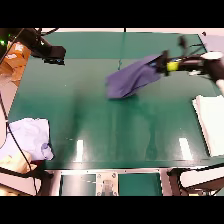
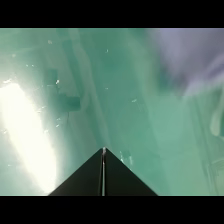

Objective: Fold the shirts.

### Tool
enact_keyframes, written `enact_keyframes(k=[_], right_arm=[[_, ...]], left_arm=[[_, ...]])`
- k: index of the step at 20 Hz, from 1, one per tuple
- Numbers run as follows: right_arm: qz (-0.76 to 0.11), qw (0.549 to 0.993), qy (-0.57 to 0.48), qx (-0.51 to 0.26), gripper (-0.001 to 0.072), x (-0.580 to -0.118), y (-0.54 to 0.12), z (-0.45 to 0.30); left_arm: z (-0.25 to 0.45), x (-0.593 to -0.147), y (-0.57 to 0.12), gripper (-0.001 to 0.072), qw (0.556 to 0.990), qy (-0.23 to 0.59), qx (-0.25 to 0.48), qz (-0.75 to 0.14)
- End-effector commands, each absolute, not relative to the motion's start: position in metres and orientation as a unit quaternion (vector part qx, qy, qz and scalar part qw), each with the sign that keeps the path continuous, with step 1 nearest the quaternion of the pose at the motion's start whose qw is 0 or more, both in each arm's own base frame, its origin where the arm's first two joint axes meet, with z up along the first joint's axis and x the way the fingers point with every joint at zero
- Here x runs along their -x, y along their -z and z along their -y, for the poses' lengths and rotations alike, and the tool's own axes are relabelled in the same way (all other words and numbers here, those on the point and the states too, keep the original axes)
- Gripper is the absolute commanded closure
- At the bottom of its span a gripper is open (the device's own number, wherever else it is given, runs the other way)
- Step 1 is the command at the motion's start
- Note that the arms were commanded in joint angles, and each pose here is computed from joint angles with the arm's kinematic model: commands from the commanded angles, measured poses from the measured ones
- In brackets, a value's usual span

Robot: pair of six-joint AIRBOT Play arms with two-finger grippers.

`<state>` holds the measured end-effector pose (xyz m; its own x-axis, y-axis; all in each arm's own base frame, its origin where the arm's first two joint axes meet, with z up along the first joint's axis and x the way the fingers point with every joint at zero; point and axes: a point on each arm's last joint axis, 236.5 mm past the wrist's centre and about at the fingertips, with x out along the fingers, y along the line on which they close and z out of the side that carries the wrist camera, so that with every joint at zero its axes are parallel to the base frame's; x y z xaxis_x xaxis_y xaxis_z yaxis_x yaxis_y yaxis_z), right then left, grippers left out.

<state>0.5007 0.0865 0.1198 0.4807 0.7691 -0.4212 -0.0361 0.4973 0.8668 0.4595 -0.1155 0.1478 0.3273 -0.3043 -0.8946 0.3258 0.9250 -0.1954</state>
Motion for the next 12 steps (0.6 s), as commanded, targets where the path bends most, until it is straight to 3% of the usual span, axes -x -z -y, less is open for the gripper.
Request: enact_keyframes(k=[1, 6, 12], right_arm=[[-0.353, 0.788, -0.177, -0.472, 0.0697, -0.493, -0.17, 0.034], [-0.272, 0.813, -0.062, -0.512, 0.0698, -0.451, -0.195, 0.186], [-0.205, 0.822, 0.034, -0.53, 0.0698, -0.396, -0.201, 0.292]], left_arm=[[0.115, -0.456, -0.147, 0.0686, 0.811, 0.197, -0.015, -0.551], [0.115, -0.456, -0.147, 0.0686, 0.811, 0.197, -0.014, -0.551], [0.115, -0.456, -0.147, 0.0686, 0.811, 0.196, -0.014, -0.551]])
